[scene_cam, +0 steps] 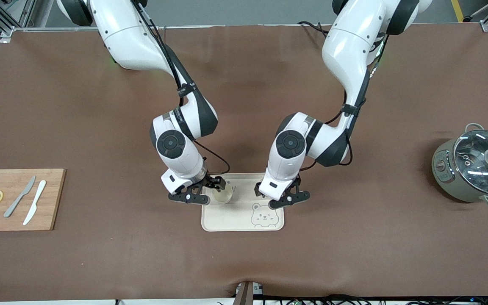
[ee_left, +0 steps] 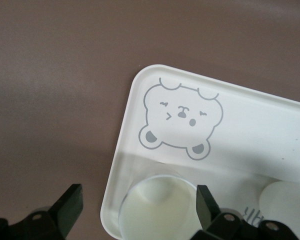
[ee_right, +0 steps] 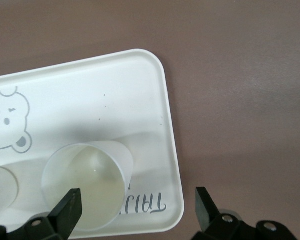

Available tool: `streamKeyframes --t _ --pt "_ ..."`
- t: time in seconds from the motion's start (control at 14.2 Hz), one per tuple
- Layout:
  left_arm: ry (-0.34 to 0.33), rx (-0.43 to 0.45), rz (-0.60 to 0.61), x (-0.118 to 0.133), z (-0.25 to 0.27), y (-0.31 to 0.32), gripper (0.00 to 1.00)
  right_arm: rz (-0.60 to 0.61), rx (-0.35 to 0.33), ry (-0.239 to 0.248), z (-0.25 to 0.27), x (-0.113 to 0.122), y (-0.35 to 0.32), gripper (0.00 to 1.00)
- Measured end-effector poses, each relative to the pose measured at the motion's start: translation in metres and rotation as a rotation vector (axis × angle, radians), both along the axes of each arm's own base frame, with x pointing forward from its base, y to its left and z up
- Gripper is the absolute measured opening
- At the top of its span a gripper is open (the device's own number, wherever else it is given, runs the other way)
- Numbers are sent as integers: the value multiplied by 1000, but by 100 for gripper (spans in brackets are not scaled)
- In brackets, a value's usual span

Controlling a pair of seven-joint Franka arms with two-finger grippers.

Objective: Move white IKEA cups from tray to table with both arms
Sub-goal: 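Close the left gripper and the right gripper around the white cups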

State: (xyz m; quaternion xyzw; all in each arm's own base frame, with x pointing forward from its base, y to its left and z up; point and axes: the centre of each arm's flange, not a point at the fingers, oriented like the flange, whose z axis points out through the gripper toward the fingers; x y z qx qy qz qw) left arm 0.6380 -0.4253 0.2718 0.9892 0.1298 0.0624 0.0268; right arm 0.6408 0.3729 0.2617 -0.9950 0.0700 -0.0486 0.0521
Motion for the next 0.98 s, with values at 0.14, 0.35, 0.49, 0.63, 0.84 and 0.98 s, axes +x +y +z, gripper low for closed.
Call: streamKeyframes --t 0.14,0.35,0.49,0.63,0.84,0.98 --pt "4 1 -2 -2 3 -2 100 -1 -5 -1 -12 1 -1 100" --pt "24 13 -10 -9 -7 -5 100 -2 -11 -5 -27 1 -1 100" --pt "36 21 -11 -12 -13 -5 100 -6 -15 -3 -36 1 -1 100" --pt "44 27 -9 -14 -18 -2 100 -7 -16 -4 -41 1 0 100" --pt "52 34 -4 -14 -23 2 100 -7 -15 -8 -41 0 1 100" --pt "58 37 -3 -14 -26 4 100 -6 -14 -9 -40 0 2 100"
